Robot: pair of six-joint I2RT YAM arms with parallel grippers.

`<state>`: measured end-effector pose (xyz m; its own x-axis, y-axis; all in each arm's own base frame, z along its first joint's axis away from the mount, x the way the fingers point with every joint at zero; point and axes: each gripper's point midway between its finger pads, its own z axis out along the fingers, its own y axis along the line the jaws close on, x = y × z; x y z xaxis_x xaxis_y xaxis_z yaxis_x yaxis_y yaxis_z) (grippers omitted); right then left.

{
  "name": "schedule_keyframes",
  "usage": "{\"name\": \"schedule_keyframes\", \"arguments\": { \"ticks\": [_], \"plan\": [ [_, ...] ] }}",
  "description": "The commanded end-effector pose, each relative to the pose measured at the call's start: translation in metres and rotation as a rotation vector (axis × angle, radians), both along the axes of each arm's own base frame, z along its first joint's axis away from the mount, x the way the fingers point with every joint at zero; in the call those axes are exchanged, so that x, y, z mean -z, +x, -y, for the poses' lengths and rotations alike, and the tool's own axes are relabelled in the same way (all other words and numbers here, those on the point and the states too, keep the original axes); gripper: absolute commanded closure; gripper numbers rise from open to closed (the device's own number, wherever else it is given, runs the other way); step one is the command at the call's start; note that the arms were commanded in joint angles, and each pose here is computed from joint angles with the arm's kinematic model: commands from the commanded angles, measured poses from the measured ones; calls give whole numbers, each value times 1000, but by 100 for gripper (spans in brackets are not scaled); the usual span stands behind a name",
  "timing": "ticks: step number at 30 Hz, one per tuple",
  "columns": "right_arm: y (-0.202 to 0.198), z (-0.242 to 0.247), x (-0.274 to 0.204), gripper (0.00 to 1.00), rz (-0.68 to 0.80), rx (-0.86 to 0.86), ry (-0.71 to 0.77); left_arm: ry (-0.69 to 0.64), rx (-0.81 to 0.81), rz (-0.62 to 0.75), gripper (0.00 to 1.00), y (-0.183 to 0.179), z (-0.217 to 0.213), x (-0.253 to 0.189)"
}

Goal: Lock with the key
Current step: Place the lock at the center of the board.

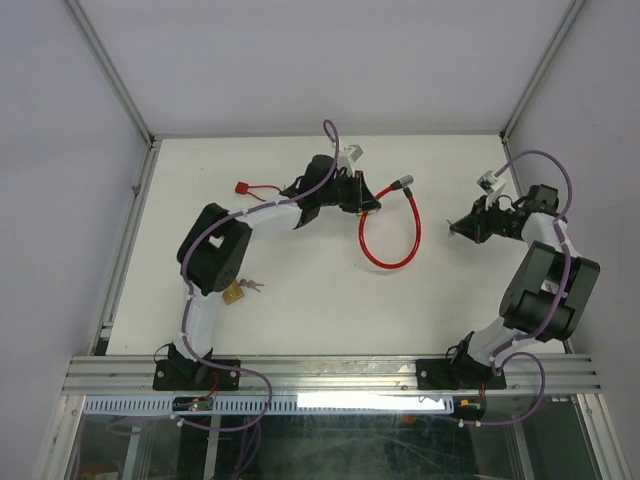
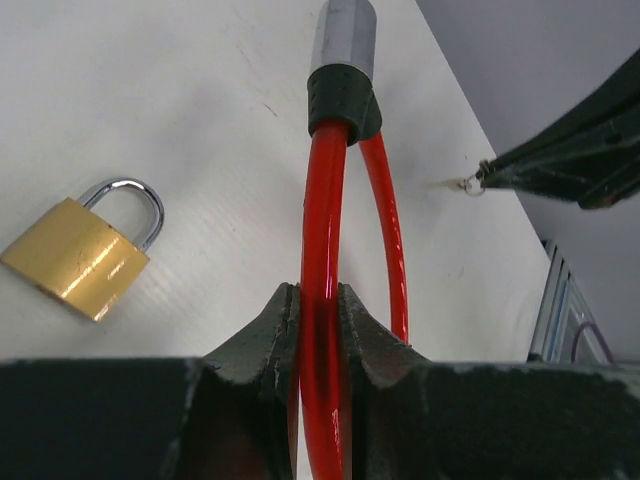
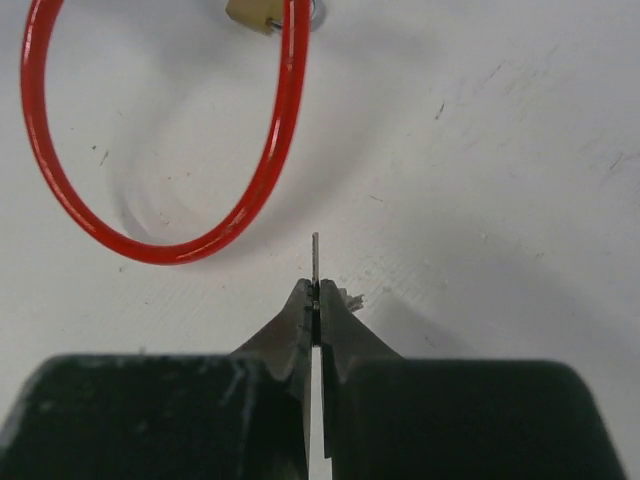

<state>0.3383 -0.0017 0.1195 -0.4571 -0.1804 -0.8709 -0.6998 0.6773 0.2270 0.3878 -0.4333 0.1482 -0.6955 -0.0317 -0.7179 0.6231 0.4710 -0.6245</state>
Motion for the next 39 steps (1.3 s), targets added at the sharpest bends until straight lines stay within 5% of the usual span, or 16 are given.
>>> {"name": "schedule_keyframes", "arguments": {
  "ticks": [1, 14, 22, 28, 29, 33, 39],
  "plan": [
    [15, 14, 2, 100, -15, 17, 6, -294, -82, 34, 100, 29, 47, -66],
    [87, 56, -9, 100, -20, 306, 28, -404, -378, -82, 100, 116, 103, -15],
    [133, 31, -9, 100, 42, 213, 12, -488, -505, -148, 94, 146, 108, 15],
    [142, -1, -3, 98, -1, 170, 16, -433, -513, -109, 72, 148, 106, 13],
    [148, 11, 11, 94, -98, 322, -7, -423, -516, -105, 68, 147, 105, 10],
    [156, 7, 20, 83, -134, 358, -40, -368, -525, -34, 47, 141, 94, -11],
    [155, 12, -5, 60, -81, 375, -87, -322, -477, 205, 39, 120, 80, -87]
  ]
}}
